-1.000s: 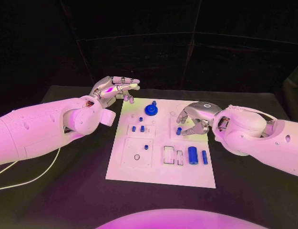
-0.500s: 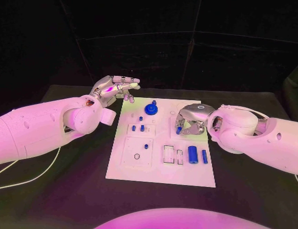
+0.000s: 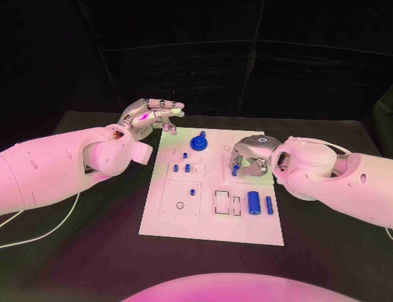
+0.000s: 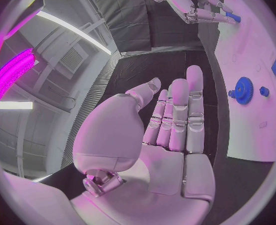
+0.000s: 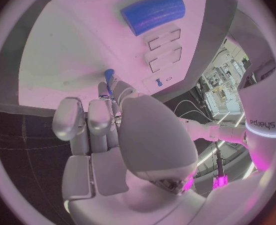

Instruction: Assemble the parts on the task board

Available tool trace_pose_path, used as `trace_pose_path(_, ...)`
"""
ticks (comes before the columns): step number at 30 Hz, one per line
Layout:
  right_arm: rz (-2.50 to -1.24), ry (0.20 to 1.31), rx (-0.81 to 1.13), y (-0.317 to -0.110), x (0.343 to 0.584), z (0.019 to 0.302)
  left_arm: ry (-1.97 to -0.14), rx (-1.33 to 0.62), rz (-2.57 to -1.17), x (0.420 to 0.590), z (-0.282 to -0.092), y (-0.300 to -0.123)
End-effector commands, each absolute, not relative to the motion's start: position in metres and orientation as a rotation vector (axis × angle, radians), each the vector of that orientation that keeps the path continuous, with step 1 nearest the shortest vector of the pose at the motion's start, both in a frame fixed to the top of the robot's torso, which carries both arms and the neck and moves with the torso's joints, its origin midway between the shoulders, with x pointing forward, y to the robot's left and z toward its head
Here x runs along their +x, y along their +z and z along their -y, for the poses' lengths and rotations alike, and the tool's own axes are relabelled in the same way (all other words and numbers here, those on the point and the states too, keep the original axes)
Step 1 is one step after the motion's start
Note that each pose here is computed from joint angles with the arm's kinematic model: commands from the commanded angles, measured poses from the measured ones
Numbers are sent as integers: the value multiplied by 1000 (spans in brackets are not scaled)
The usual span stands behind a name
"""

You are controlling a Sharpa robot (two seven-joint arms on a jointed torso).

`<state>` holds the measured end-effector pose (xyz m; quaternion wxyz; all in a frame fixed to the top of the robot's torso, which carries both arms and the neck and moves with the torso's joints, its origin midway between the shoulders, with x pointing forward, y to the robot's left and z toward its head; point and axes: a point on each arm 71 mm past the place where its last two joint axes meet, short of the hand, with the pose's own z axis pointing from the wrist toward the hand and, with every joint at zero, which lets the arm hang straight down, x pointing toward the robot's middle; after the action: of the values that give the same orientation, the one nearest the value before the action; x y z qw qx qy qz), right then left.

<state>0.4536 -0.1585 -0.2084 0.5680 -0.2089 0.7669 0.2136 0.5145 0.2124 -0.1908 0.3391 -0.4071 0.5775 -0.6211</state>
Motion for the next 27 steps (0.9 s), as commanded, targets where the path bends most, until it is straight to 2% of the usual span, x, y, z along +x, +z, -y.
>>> trace_pose_path(1,-1727,503,-489,-203,453,157,-1633,-1058,-1505,515,-212,-189)
trace_pose_path(9,-1670,578,-436,-193,442,159,-1630,-1059,-1505,514,-213,-190)
trace_pose_path(17,-1607,690,-389,-173,423,157,-1627,-1061,-1504,515,-214,-190)
trace_pose_path(23,-1588,777,-398,-166,415,137,-1628,-1060,-1504,514,-214,-190)
trace_pose_path(27,-1577,851,-434,-165,411,111,-1629,-1059,-1503,515,-213,-190)
